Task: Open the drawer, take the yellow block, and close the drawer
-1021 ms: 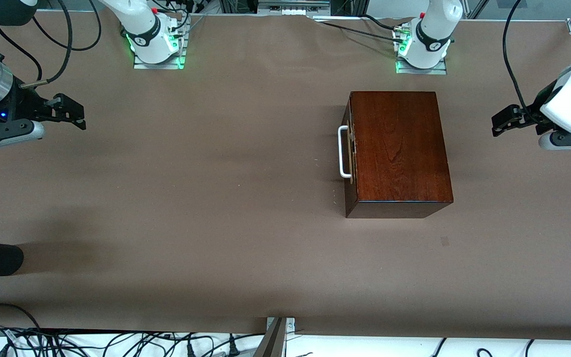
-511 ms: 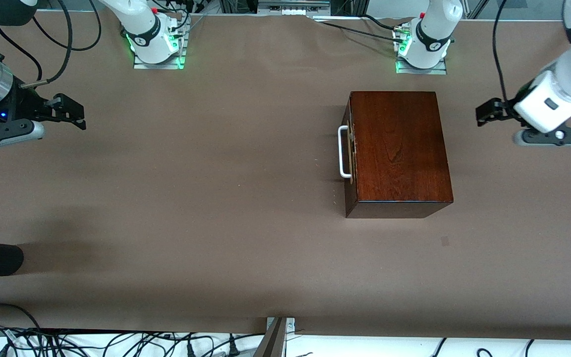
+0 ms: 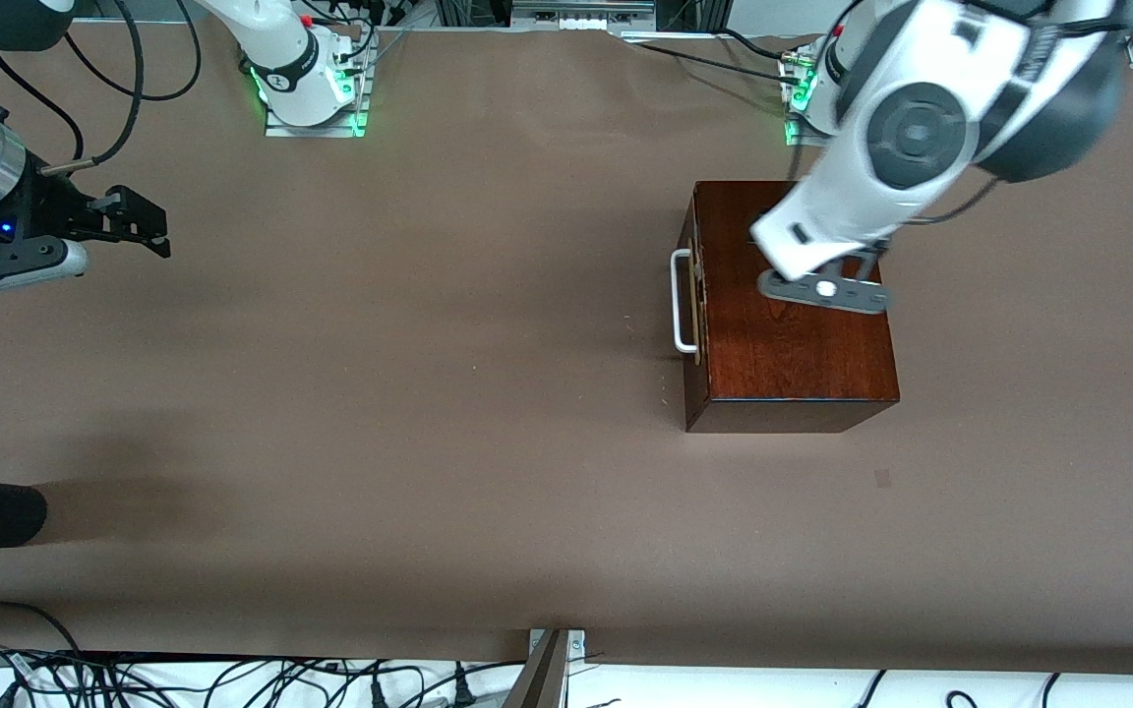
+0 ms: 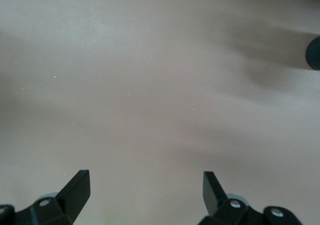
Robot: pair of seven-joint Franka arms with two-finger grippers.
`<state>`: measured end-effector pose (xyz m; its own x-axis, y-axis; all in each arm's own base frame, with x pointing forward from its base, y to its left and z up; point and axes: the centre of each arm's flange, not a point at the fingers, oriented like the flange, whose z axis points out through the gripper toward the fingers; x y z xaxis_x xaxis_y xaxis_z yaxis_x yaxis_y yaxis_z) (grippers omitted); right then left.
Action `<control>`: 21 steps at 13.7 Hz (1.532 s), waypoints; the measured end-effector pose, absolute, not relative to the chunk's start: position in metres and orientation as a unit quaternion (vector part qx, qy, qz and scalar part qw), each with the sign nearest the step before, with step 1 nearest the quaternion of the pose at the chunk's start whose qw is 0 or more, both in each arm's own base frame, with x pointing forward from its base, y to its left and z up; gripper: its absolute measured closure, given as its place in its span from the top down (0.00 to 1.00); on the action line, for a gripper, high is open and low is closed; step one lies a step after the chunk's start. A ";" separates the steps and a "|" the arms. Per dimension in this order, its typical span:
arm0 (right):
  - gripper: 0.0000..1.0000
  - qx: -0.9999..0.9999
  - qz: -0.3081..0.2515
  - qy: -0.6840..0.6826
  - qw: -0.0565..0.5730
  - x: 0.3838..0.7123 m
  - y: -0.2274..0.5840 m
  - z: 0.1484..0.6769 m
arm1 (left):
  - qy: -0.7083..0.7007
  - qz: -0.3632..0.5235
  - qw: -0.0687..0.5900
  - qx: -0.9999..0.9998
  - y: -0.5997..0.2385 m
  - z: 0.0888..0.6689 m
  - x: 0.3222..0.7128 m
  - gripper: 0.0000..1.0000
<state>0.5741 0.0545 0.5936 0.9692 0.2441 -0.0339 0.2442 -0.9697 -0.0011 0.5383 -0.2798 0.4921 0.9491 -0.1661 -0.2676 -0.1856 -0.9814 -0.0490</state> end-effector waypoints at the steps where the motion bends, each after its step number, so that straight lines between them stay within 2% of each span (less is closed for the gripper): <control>1: 1.00 0.992 -0.017 0.123 0.002 0.574 0.055 0.594 | 0.099 0.122 0.023 -0.987 -0.308 0.481 0.535 1.00; 5: 1.00 0.992 -0.017 0.123 0.002 0.574 0.055 0.594 | 0.101 0.108 0.008 -0.989 -0.381 0.417 0.529 1.00; 9: 1.00 0.992 -0.018 0.123 0.002 0.574 0.054 0.593 | 0.088 0.099 0.071 -0.989 -0.419 0.354 0.514 1.00; 14: 1.00 0.993 -0.019 0.121 0.002 0.574 0.052 0.593 | 0.067 0.090 0.140 -0.984 -0.425 0.299 0.507 1.00; 21: 1.00 0.993 -0.019 0.120 0.002 0.574 0.051 0.593 | 0.062 0.083 0.148 -0.984 -0.448 0.265 0.491 1.00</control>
